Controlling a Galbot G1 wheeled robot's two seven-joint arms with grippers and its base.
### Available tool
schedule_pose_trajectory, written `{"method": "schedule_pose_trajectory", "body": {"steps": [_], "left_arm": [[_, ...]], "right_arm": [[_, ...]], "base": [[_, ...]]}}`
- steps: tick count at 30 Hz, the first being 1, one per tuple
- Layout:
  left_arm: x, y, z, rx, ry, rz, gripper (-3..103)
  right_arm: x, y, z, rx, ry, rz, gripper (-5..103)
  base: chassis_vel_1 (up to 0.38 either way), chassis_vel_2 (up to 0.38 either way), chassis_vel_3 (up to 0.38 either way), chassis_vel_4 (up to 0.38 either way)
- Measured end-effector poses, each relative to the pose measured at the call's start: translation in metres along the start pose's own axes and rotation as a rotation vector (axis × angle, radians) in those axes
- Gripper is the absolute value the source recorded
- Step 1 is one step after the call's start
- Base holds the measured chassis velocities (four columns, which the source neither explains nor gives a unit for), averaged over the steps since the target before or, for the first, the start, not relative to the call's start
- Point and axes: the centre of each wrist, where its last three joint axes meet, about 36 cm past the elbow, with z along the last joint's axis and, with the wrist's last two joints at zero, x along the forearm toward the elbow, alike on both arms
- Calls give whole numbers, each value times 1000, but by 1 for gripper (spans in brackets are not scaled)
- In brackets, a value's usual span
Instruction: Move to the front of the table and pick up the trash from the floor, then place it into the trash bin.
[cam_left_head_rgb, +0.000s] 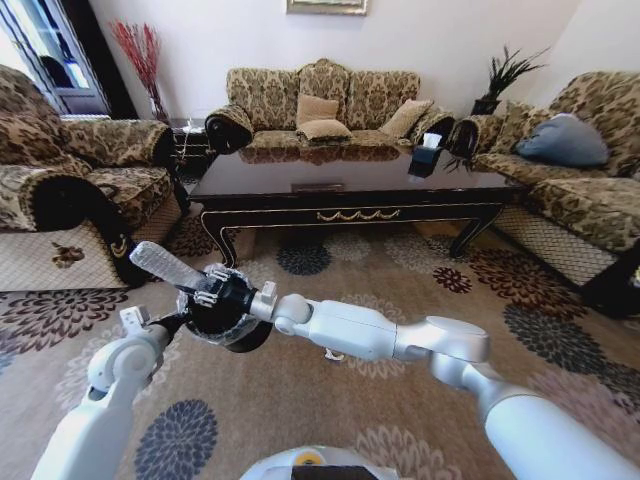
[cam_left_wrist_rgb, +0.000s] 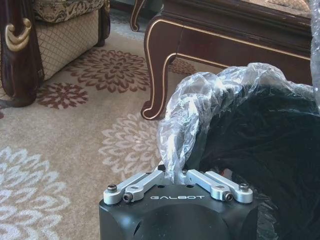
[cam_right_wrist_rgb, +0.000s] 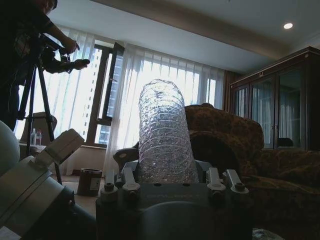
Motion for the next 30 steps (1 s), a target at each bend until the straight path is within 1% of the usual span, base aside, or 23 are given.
{"method": "schedule_pose_trajectory", "body": {"steps": [4,6,9,10,11,12,15,18,20,22,24,26,27,28,29,30], "left_arm": [[1,1,1,0,2,-4,2],[1,1,1,0,2,-4,2],[1,3,2,0,6,-7,2],[1,3,2,0,6,-7,2],[1,3,2,-1,6,-8,2],[1,3,2,-2,6,-10,2],[2,4,1,-3,5,-11,2],[6,8,-4,3,-8,-16,2],[6,9,-5,5,-12,-17,2],[9,14,-12,10,-27,-29,2],[9,23,-17,13,-38,-53,2],[9,32,-20,18,-42,-76,2],[9,32,-20,18,-42,-76,2],[9,36,-22,23,-44,-86,2],[9,41,-24,30,-45,-96,2],[10,43,-25,32,-46,-99,2]], "right_arm": [[4,-3,0,6,3,17,75],[5,-3,0,7,4,19,75],[12,-8,0,21,10,29,91],[12,-8,0,21,10,29,91],[15,-9,1,25,11,32,96],[18,-10,1,28,12,38,99],[23,-12,2,31,11,47,100],[36,-22,-1,38,12,108,100],[38,-25,-2,39,13,122,100],[50,-38,-5,41,27,196,100],[63,-51,-7,46,52,304,100],[75,-59,-6,44,94,423,100],[75,-59,-6,44,94,423,100],[81,-63,-4,40,123,495,100],[89,-66,-1,21,173,622,100],[92,-66,0,10,195,673,100]], "base": [[0,0,0,0],[0,0,0,0],[0,0,0,0],[0,0,0,0],[0,0,0,0],[0,0,0,0],[0,0,0,0],[0,0,0,0],[0,0,0,0],[0,0,0,0],[0,0,0,0],[0,0,0,0],[0,0,0,0],[0,0,0,0],[0,0,0,0],[0,0,0,0]]}}
